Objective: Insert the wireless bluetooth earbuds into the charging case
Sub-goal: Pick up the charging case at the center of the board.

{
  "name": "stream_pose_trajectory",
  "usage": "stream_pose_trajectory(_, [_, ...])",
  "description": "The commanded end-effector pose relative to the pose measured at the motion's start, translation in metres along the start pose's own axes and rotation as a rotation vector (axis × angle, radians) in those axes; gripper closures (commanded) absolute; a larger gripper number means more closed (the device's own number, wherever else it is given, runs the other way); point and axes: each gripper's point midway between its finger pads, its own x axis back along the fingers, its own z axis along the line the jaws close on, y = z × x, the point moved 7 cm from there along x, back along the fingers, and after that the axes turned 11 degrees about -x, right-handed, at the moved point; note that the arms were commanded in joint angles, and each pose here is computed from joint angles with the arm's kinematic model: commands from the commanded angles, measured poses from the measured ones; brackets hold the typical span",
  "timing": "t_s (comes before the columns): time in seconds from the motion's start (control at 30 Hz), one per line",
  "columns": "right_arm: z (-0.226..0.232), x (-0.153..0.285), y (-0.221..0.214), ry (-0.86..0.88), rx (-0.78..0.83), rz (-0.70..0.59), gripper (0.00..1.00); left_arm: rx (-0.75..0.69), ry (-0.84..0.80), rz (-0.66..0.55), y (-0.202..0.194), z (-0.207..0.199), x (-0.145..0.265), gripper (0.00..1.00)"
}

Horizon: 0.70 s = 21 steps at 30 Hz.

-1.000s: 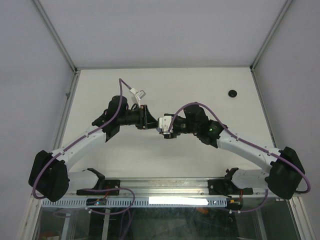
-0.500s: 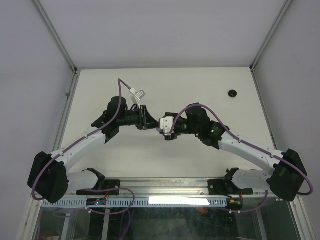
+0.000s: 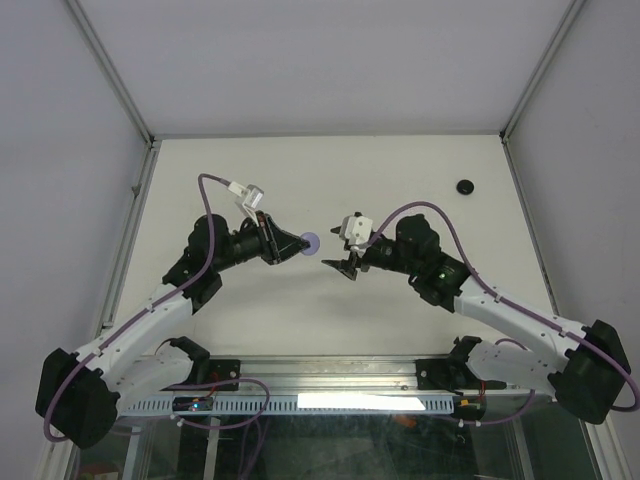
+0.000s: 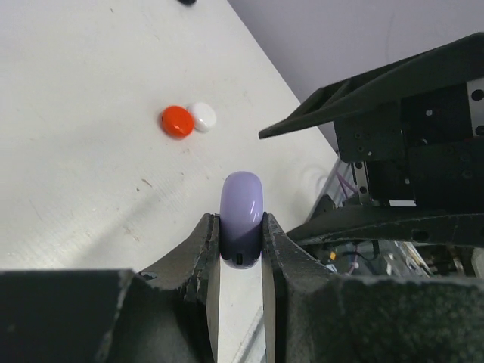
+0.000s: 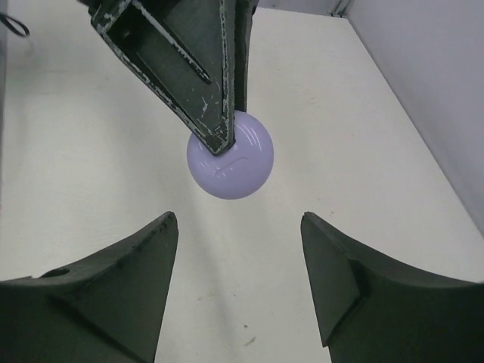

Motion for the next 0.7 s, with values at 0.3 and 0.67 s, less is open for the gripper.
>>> stream_pose_trajectory(0.3, [0.003, -0.007, 0.049, -0.061, -0.649, -0.514, 0.38, -0.084, -0.079, -0.468, 0.053, -0.028, 0.024, 1.00])
stream_pose_trajectory(0.67, [0.007, -0.014, 0.068, 0.080, -0.764, -0.692, 0.44, 0.004, -0.212, -0.514, 0.058, -0.043, 0.020, 1.00])
